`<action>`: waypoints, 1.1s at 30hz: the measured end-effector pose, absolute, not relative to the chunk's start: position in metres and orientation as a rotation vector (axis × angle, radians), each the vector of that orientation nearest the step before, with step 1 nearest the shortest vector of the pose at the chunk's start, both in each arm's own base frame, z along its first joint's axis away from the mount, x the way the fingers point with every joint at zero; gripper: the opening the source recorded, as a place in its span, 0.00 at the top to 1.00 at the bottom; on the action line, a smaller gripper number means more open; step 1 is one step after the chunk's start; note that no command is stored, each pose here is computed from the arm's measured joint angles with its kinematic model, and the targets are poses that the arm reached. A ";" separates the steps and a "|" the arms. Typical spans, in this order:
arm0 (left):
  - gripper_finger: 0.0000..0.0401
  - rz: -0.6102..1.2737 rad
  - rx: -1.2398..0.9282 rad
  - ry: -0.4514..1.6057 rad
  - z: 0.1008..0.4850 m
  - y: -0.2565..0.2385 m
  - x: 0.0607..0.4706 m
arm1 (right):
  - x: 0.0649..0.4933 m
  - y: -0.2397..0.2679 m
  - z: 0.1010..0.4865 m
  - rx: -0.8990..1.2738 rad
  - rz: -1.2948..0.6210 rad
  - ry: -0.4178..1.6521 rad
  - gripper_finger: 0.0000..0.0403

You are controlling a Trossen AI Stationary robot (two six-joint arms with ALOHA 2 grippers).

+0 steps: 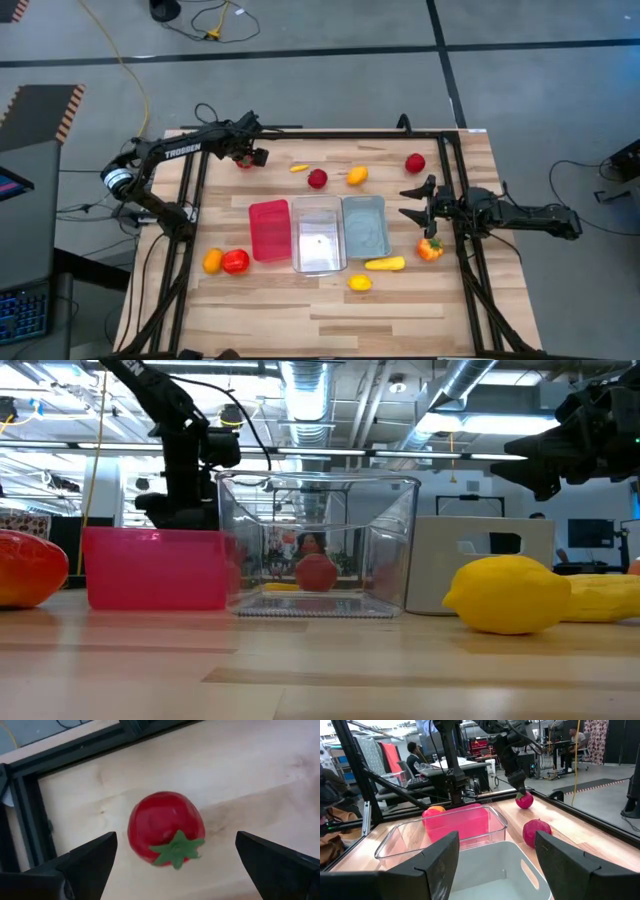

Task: Sort produce into baskets
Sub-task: Put the left red tomato into the transparent bin

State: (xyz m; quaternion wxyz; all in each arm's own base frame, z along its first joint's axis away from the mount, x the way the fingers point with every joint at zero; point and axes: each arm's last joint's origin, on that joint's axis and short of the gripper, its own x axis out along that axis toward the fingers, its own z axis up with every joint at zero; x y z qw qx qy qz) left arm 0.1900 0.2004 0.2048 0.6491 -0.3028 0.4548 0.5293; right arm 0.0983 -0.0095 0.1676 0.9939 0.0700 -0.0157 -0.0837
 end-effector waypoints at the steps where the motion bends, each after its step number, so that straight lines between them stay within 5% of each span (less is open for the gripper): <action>1: 0.02 1.205 -0.685 1.026 0.202 0.200 0.190 | 0.098 -0.009 0.168 0.140 -0.168 -0.032 0.29; 21: 0.02 1.231 -0.642 0.907 0.161 0.200 0.178 | 0.098 -0.009 0.168 0.140 -0.168 -0.032 0.29; 33: 0.22 1.236 -0.663 0.898 0.152 0.196 0.174 | 0.098 -0.010 0.168 0.140 -0.168 -0.032 0.29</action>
